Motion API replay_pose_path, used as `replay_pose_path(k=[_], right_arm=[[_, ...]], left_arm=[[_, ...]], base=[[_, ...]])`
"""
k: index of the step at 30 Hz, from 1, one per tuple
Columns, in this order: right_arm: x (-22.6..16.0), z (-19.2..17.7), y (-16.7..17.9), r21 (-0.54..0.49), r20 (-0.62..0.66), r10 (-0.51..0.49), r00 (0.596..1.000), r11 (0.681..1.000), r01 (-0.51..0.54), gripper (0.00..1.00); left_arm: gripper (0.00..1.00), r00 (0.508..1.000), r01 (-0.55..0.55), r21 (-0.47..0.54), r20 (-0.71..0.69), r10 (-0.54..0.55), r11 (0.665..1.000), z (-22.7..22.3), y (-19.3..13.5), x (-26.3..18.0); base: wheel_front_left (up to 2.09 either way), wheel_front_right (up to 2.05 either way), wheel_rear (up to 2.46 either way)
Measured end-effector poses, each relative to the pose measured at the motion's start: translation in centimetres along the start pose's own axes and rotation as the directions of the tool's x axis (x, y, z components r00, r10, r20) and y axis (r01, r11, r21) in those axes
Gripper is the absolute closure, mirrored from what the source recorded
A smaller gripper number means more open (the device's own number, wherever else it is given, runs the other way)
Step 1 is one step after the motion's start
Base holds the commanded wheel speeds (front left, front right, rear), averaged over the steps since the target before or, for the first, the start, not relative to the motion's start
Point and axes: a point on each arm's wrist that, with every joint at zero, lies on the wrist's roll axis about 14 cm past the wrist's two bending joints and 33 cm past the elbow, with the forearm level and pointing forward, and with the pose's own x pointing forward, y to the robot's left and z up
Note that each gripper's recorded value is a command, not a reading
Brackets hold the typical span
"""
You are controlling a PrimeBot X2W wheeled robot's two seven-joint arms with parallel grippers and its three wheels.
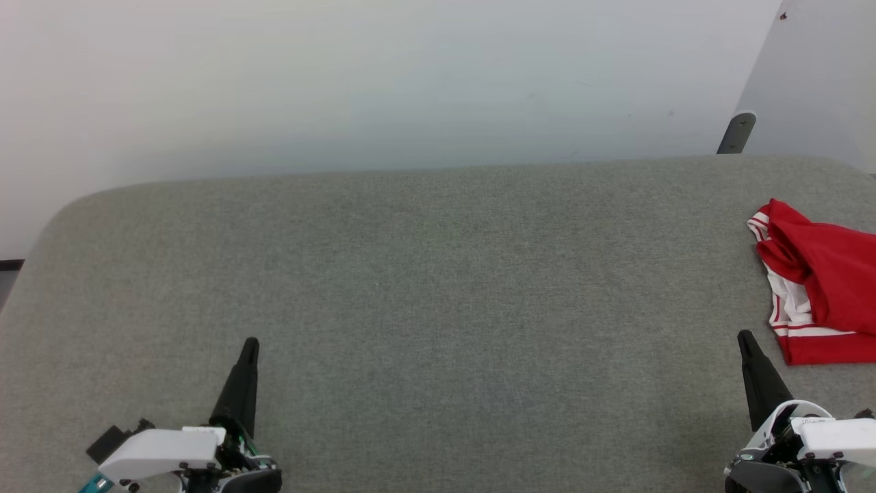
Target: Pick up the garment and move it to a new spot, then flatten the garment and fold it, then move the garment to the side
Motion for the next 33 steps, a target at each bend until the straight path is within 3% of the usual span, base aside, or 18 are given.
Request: replay_pose_path(k=[33], right_arm=[[0.0, 0.0, 0.0, 0.0, 0.0, 0.0, 1.0, 1.0, 0.0, 1.0]], left_arm=[[1.0, 1.0, 0.0, 0.0, 0.0, 0.0, 1.0, 0.0, 0.0, 0.0]], base=[[0.0, 0.0, 0.0]])
